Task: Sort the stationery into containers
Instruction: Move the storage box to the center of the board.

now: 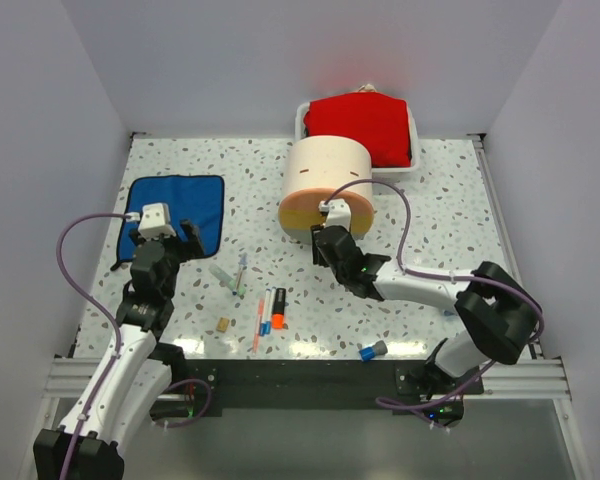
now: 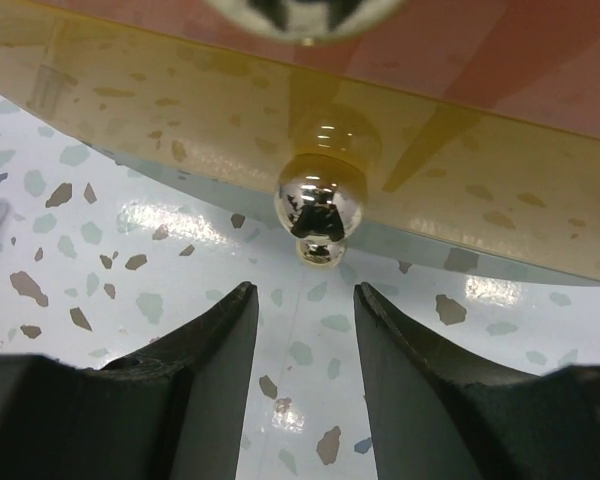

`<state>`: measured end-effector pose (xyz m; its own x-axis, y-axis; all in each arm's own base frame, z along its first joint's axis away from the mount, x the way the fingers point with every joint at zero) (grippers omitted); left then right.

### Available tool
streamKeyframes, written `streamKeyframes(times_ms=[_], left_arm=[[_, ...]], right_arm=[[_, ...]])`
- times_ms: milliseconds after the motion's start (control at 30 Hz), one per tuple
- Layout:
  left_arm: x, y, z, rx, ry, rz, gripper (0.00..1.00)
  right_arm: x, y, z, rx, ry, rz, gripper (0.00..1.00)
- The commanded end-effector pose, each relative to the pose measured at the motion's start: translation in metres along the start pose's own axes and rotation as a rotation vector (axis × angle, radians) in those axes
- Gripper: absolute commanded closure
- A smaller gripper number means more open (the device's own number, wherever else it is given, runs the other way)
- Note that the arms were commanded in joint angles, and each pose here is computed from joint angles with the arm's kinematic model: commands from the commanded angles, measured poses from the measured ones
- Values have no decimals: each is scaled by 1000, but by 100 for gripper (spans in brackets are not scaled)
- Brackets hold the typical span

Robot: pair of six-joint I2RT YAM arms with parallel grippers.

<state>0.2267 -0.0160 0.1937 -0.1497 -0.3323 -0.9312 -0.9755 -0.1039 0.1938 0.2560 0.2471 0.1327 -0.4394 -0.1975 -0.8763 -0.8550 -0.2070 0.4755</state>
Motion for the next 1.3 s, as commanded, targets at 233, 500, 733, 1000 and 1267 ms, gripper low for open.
streamKeyframes(times_ms=[233,500,733,1000,1267], left_arm=[[-13,7,-1,39,11,-98,16],[-15,14,-1,73,30,-135,15],[-19,16,1,68,42,-162,14],[-21,23,5,82,56,-213,13],[-27,27,7,79,50,-252,13]], right_arm=[[-8,-16,8,167,-84,-12,58],[-6,-23,10,202,-79,5,63],[13,-29,9,240,-37,47,64],[28,-35,17,243,13,65,62],[61,-15,21,250,59,139,57]])
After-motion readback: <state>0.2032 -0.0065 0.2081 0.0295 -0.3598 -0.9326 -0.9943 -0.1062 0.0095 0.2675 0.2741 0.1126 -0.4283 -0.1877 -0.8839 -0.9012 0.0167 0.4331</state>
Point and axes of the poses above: each gripper's point midway between its finger pads, its own y axis back along the fingers, its own z axis along the line the jaws close on, x = y × z, the point moved 7 cm from there along y, back along the fingers, and after that the axes turned 10 degrees about y, right-handed, at the moved point
